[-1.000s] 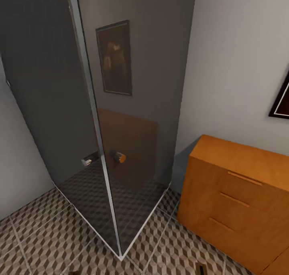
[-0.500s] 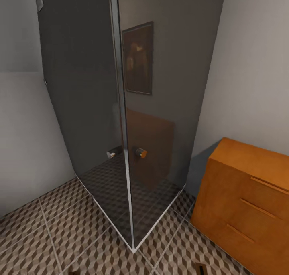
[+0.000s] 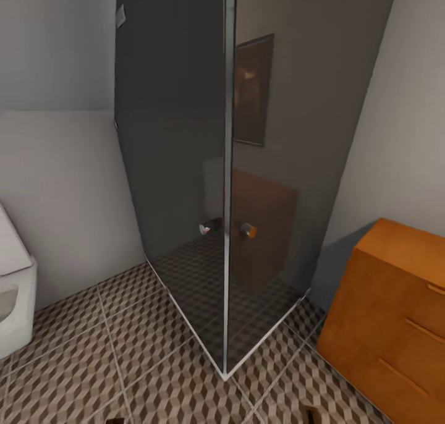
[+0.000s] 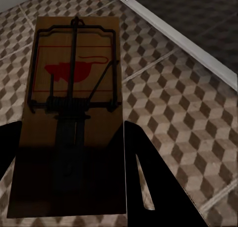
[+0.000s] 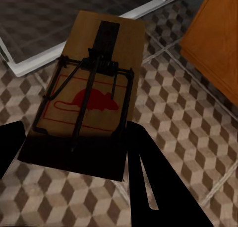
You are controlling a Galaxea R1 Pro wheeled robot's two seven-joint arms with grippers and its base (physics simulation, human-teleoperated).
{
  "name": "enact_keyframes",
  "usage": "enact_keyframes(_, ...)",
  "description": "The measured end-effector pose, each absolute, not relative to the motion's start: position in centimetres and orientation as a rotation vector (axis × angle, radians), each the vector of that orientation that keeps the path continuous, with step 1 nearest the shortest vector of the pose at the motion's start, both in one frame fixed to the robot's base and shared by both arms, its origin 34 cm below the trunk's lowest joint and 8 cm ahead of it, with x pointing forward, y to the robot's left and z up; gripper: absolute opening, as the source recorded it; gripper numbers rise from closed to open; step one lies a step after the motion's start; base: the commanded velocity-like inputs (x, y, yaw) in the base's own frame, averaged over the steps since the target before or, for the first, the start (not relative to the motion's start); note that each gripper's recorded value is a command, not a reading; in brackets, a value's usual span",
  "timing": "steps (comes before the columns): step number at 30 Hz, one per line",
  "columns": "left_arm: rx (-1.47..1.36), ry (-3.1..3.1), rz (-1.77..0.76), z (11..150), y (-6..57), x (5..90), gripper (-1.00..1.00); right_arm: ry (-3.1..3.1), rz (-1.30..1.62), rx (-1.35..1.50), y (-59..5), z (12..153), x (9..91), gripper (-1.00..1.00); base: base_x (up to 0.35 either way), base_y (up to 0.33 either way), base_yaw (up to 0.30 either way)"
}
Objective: Take the four mousetraps from the cabinet in the bathroom and place them on the bathroom floor. Make sure all four end up on the same floor surface, and ensure that at least two of them are either under or directly next to the same bathroom sink.
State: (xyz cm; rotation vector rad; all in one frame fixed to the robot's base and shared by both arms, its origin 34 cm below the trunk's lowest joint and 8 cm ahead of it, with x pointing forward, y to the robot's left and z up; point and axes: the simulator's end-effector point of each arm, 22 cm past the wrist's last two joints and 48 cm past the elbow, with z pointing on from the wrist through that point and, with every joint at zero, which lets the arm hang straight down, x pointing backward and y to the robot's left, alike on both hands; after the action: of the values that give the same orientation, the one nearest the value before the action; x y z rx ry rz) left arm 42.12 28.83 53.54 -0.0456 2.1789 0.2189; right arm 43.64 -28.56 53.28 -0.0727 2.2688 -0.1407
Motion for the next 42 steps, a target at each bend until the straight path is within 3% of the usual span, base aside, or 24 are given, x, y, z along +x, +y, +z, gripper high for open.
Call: enact_keyframes(42,-0.047,2.179,0.217,53.53,28.69,42.12,-1.0,2.275,-0.138,-0.074,-28.43,53.1,43.38,-1.0,-0.112,0.0,0.286)
